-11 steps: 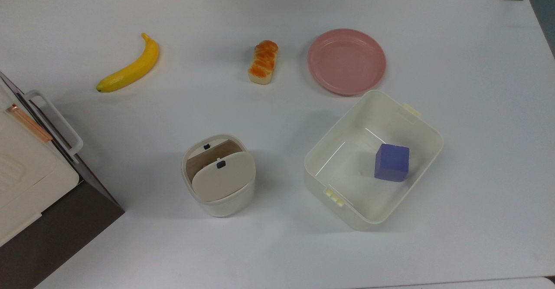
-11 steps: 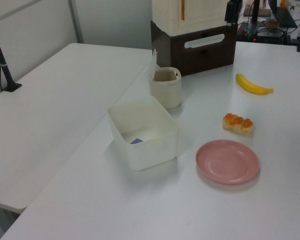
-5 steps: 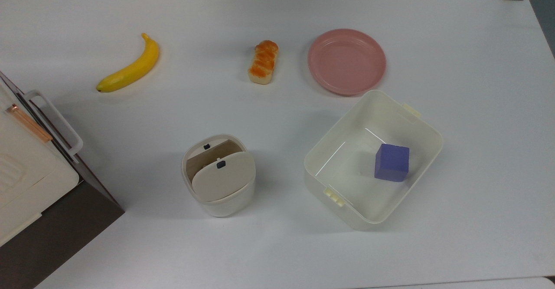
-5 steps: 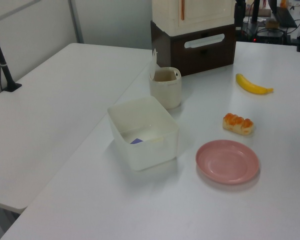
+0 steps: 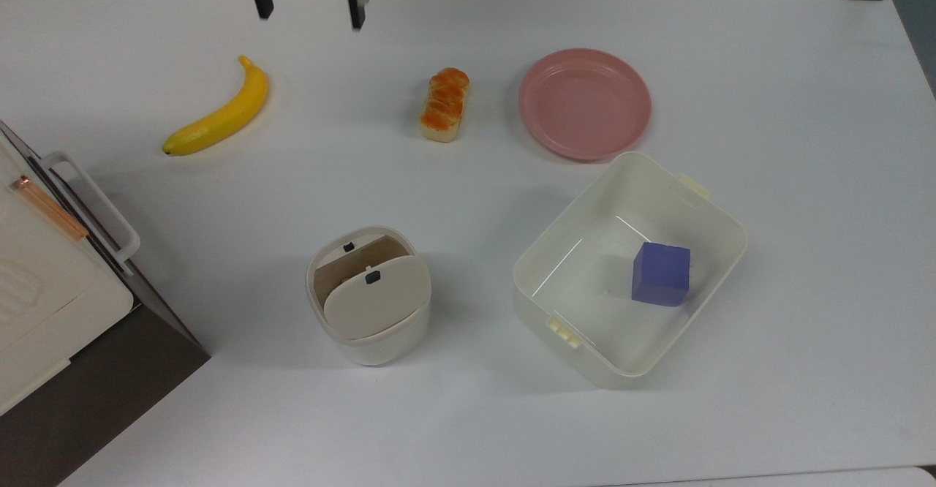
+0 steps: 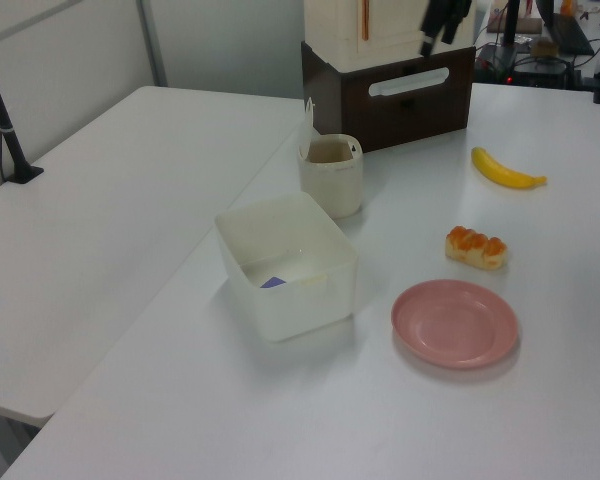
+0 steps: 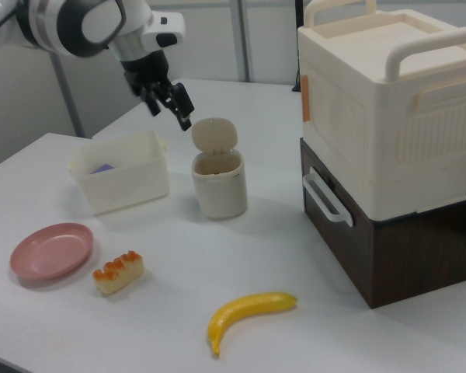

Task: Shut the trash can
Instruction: 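Move the gripper down toward the open trash can lid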

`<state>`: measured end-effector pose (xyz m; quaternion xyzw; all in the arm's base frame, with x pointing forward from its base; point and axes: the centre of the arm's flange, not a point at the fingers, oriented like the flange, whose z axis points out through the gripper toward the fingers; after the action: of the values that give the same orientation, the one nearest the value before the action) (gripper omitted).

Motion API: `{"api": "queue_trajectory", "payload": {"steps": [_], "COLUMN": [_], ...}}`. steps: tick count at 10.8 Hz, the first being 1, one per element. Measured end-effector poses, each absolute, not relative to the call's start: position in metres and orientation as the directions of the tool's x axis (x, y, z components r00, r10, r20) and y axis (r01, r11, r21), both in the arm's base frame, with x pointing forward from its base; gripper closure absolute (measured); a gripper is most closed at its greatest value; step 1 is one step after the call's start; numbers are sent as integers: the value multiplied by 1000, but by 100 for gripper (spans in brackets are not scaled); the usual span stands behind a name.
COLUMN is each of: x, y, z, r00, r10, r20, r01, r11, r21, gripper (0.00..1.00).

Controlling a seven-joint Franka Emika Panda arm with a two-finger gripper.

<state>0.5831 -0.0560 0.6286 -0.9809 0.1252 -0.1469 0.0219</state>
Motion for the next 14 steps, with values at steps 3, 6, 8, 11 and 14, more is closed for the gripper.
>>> {"api": "queue_trajectory", "payload": {"steps": [3, 6, 8, 11, 14], "x": [601, 599, 578, 568, 602], "y": [-40, -36, -28, -27, -21], "z": [606, 597, 581, 592, 602], "r00": [852, 892, 992, 999, 903], "r10": [-392, -333, -91, 17, -278], "r20": [348, 305, 89, 29, 327], "r01": [-375, -326, -93, 17, -281], "r11": [-919, -942, -996, -1000, -959], "r21": [-119, -75, 13, 17, -39], "gripper": [0, 0, 0, 0, 6]}}
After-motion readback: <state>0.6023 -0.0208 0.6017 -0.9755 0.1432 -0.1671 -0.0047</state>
